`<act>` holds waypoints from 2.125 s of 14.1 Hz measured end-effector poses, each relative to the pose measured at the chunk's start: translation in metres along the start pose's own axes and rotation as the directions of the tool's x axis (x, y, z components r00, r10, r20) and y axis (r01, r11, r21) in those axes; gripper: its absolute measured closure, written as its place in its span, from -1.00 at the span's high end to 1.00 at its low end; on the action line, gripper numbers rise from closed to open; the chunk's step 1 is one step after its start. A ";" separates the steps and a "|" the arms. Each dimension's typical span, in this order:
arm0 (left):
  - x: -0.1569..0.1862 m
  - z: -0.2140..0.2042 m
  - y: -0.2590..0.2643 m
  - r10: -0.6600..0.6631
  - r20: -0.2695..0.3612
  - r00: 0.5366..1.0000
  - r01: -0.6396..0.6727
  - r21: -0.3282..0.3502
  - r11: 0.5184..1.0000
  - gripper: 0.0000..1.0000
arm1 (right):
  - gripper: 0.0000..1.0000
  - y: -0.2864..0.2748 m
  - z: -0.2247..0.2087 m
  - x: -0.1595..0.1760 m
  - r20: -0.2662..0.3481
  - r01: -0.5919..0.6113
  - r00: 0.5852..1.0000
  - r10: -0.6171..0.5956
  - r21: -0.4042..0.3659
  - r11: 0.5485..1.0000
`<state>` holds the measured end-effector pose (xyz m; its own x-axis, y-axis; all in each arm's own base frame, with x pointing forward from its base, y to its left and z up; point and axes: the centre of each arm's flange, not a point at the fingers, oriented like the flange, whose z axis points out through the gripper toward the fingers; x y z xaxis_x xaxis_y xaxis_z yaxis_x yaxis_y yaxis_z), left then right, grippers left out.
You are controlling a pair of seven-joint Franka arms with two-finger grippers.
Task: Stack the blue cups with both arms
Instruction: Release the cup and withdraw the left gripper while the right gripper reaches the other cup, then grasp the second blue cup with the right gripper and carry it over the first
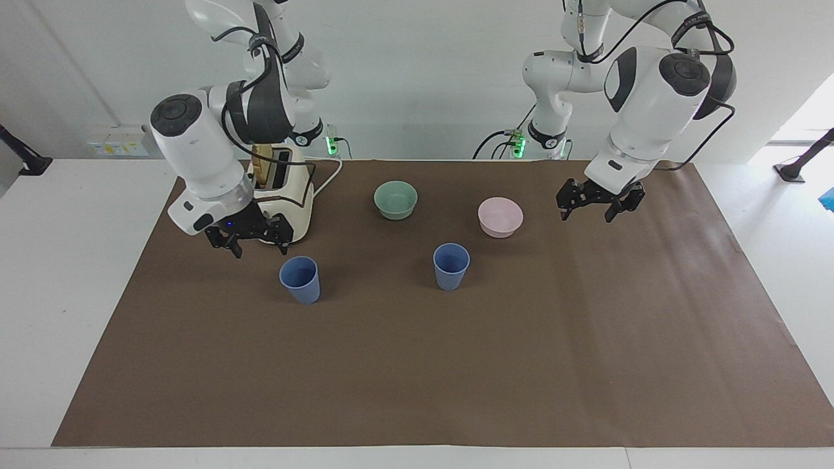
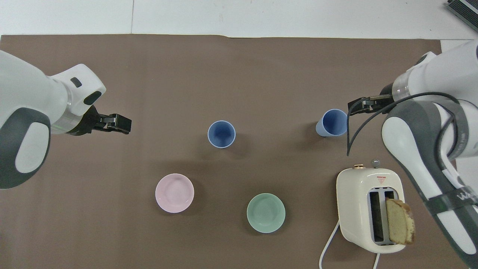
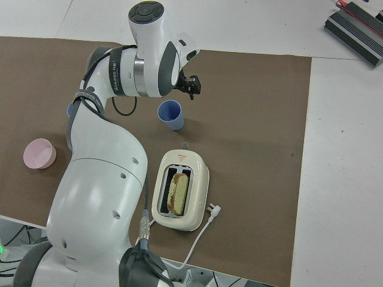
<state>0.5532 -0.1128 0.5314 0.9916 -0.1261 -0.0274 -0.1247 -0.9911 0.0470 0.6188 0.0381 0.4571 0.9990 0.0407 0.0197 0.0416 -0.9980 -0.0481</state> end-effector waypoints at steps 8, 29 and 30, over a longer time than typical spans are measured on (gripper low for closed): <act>-0.045 -0.080 -0.029 0.058 -0.014 0.998 -0.058 0.024 0.998 1.00 | 1.00 0.001 0.068 0.006 0.011 0.000 1.000 0.000 0.018 1.000; -0.059 -0.136 -0.058 0.028 -0.045 0.999 -0.026 0.033 0.999 1.00 | -0.91 -0.034 0.049 0.016 0.008 0.022 1.000 -0.022 0.024 0.999; -0.059 -0.136 -0.058 0.027 -0.046 0.999 -0.026 0.031 0.999 1.00 | -0.91 -0.041 0.032 0.016 0.010 0.007 1.000 -0.007 0.025 1.000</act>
<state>0.5061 -0.0421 0.6666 0.9883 -0.1510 0.0200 -0.1513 -0.9883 0.0164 0.6337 0.0812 0.4270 0.9988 0.0484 0.0105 0.0491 -0.9961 -0.0730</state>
